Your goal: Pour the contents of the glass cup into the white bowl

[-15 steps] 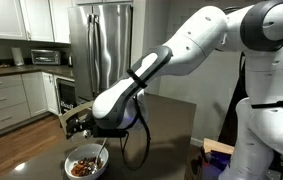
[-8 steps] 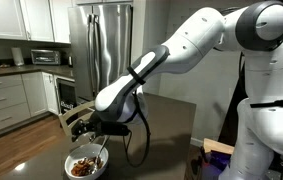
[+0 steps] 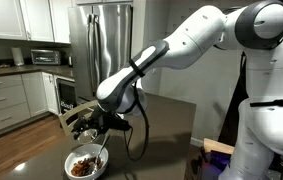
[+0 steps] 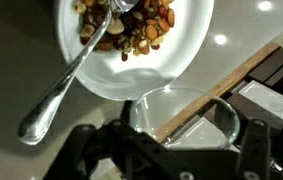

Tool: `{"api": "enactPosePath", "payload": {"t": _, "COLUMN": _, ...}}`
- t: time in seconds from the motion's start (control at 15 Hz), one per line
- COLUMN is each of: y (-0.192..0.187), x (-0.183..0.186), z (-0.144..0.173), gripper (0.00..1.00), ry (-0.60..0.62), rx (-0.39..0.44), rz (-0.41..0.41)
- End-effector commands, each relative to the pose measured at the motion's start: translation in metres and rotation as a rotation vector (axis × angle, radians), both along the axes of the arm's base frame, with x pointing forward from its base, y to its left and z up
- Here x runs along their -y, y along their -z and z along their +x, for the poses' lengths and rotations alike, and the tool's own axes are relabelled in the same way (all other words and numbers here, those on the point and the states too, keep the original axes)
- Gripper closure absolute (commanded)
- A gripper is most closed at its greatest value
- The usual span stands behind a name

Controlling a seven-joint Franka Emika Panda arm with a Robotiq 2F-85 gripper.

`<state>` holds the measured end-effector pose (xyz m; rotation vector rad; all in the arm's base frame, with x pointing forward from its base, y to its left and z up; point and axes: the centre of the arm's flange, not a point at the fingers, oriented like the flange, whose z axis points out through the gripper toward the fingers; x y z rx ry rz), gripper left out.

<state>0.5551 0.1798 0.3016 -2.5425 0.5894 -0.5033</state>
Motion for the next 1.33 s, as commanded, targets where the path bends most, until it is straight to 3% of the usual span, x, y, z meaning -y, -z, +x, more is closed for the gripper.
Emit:
{"api": "enactPosePath", "payload": {"t": 0.0, "y": -0.021, "x": 0.005, "z": -0.002, "gripper": 0.41, "ry": -0.031, "rx": -0.023, "rz": 0.065}}
{"api": "enactPosePath", "payload": {"t": 0.33, "y": -0.031, "x": 0.004, "z": -0.002, "gripper": 0.41, "ry": -0.094, "rx": -0.144, "rz": 0.185}}
{"api": "enactPosePath", "payload": {"t": 0.47, "y": -0.031, "x": 0.006, "z": -0.002, "gripper": 0.41, "ry": -0.083, "rx": -0.087, "rz": 0.149}}
{"api": "enactPosePath", "payload": {"t": 0.53, "y": -0.025, "x": 0.000, "z": 0.002, "gripper": 0.16, "ry": -0.072, "rx": -0.131, "rz": 0.152}}
{"api": "enactPosePath", "payload": {"t": 0.73, "y": -0.026, "x": 0.003, "z": 0.003, "gripper": 0.16, "ry": -0.077, "rx": -0.121, "rz": 0.145}}
{"api": "enactPosePath", "payload": {"t": 0.8, "y": -0.026, "x": 0.003, "z": 0.003, "gripper": 0.41, "ry": -0.078, "rx": -0.121, "rz": 0.145}}
{"api": "enactPosePath", "payload": {"t": 1.27, "y": -0.038, "x": 0.009, "z": 0.009, "gripper": 0.41, "ry": 0.036, "rx": -0.213, "rz": 0.252}}
